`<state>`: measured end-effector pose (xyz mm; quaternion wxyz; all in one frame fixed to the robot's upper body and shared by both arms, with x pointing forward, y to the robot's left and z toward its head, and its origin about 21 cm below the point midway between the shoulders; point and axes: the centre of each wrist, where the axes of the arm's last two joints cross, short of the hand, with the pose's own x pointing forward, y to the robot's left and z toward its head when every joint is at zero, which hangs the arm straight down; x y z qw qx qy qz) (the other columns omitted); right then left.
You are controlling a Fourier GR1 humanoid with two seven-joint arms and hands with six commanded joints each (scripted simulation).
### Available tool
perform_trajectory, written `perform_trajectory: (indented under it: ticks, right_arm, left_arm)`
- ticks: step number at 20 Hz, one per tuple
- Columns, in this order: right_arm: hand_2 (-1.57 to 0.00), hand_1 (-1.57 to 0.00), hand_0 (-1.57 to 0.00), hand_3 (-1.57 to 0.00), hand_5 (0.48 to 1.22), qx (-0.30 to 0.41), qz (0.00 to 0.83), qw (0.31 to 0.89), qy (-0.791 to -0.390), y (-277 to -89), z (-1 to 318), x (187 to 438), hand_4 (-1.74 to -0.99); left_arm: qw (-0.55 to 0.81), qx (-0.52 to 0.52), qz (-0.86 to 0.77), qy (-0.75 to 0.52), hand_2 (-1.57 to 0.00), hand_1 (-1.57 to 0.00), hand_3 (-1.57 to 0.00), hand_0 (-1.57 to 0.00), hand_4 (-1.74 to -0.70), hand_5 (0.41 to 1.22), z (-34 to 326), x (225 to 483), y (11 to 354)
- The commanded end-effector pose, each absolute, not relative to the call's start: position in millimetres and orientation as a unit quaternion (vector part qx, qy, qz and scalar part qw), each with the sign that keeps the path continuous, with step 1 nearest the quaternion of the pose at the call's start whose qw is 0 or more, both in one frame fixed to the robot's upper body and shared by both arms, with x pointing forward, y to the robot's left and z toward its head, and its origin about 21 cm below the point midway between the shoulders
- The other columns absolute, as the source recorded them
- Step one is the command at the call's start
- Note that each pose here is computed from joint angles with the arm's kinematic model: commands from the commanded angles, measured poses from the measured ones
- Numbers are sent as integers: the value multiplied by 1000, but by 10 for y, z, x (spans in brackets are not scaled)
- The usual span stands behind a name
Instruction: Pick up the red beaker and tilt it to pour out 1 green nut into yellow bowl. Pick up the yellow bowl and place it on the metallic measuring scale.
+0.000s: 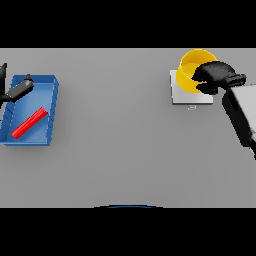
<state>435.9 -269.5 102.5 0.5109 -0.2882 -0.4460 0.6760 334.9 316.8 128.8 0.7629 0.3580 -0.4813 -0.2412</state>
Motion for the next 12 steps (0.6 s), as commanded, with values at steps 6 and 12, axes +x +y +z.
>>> perform_trajectory:
  ticks: [6, 12]
  right_arm:
    - [-1568, -1462, -1571, -1496, 1221, -288, 669, 523, -443, -2704, 896, 4428, -1724]
    - [-1132, -1083, -1219, -824, 1053, -268, 659, 554, -433, -2719, 853, 4460, -1548]
  left_arm:
    - [763, 354, -236, -487, 1, 1, 1, 1, -806, 734, 1313, 3389, 3140]
    - [767, 349, -240, -481, 1, 1, 1, 1, -812, 744, 1256, 3376, 3129]
